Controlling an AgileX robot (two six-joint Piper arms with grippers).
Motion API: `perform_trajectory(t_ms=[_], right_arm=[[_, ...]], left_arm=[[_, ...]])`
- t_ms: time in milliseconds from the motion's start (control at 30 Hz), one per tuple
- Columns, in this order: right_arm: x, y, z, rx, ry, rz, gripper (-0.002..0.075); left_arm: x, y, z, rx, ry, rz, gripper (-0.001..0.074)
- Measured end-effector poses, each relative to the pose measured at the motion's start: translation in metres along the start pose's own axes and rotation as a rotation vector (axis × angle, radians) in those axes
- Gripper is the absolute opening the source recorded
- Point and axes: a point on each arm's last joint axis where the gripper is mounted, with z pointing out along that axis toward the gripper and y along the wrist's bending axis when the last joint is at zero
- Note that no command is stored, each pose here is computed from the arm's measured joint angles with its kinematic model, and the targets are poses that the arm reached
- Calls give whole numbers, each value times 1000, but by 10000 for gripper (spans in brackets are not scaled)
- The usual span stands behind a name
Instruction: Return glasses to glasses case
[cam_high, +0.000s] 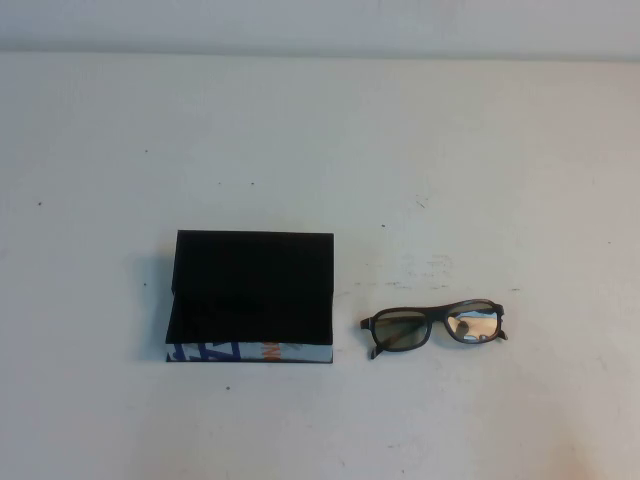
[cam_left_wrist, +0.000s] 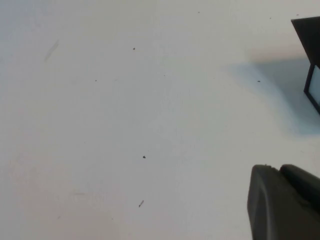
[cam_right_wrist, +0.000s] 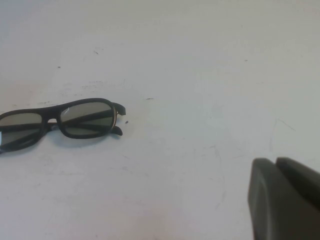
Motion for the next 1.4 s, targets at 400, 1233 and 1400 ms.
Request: perform_trajectory(t_ms=[400,1233,1400], right_arm=[[0,0,0,0,0,0,-11],[-2,4,0,-43,-17,117,-11],[-15,9,-2,-133,-136,442,-11]], left_arm=[[0,0,0,0,0,0,-4],[0,0,0,0,0,0,-4],[0,0,0,0,0,0,-4]])
